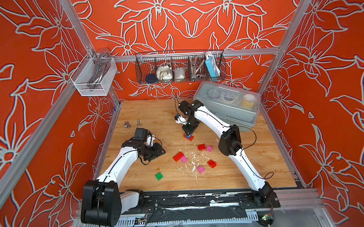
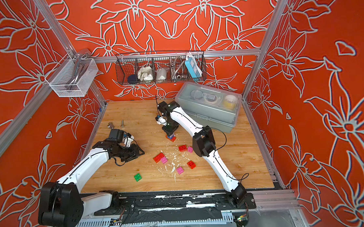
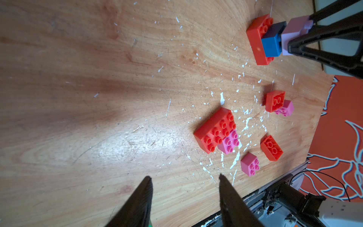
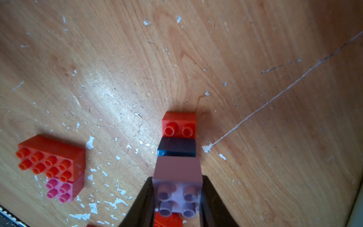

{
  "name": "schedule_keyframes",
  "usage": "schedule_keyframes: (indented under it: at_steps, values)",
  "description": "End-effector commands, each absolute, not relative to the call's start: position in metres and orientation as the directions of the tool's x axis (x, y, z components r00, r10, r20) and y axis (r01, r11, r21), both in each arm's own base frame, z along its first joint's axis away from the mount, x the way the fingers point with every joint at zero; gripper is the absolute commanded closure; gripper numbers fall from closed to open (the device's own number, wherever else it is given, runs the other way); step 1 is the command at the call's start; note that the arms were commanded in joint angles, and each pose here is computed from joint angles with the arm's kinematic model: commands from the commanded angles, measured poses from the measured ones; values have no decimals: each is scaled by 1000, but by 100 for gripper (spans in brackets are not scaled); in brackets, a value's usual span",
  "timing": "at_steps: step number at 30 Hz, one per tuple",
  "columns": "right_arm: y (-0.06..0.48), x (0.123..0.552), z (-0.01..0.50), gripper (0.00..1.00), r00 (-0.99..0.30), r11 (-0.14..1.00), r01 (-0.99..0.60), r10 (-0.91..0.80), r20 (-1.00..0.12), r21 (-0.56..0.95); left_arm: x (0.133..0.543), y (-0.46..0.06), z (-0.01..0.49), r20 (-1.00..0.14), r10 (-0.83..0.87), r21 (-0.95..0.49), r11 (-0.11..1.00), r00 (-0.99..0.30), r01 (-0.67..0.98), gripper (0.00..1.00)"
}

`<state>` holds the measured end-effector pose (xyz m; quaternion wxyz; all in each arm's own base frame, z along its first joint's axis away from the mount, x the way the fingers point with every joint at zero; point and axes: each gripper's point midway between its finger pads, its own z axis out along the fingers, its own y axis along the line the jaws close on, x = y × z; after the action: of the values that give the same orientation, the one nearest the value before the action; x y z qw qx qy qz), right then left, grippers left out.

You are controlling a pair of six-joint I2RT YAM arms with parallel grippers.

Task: Assemble the number 1 with lego
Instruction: Assemble the lego brick with the lego brick.

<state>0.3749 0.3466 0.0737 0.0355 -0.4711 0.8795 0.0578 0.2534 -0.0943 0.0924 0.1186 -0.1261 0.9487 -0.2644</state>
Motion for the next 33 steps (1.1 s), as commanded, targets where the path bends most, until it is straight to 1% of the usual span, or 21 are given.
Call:
schedule_keyframes:
  at_steps: [1, 4, 9, 12, 16, 20, 24, 26, 27, 30, 32, 33]
  values:
    - [339, 359, 23, 72, -512, 512, -859, -857, 52, -13, 252, -95, 92, -157, -282, -526, 835, -946, -162, 46]
    - [333, 360, 17, 72, -504, 498, -863, -858, 99, -81, 252, -95, 91, -157, -283, -525, 836, -946, -163, 46]
    - [324, 365, 11, 72, -517, 502, -855, -846, 134, -131, 252, -94, 91, -155, -285, -524, 836, -946, -167, 46]
    - [318, 374, 15, 72, -541, 522, -839, -831, 127, -154, 252, -94, 91, -158, -285, -521, 837, -945, -165, 46]
    - [310, 393, 29, 73, -588, 565, -801, -805, 79, -200, 252, -93, 90, -157, -291, -519, 837, -944, -172, 46]
    - [312, 394, 26, 74, -589, 570, -802, -806, 69, -180, 253, -92, 89, -157, -296, -511, 841, -942, -179, 46]
    - [315, 386, 14, 74, -620, 608, -783, -780, 82, -133, 252, -90, 92, -171, -295, -507, 845, -940, -173, 46]
    - [319, 384, 23, 67, -649, 641, -759, -758, 58, -113, 253, -90, 96, -191, -294, -507, 846, -937, -162, 46]
    - [321, 384, 31, 62, -662, 656, -747, -749, 36, -107, 253, -90, 98, -195, -293, -507, 847, -936, -159, 45]
    - [331, 387, 67, 45, -697, 701, -708, -713, -71, -84, 254, -91, 103, -198, -296, -515, 842, -934, -158, 43]
    - [333, 389, 99, 37, -714, 727, -681, -685, -146, -82, 257, -90, 109, -206, -308, -516, 841, -929, -165, 42]
    - [332, 388, 112, 34, -715, 733, -675, -678, -171, -83, 258, -89, 112, -210, -314, -512, 842, -926, -170, 42]
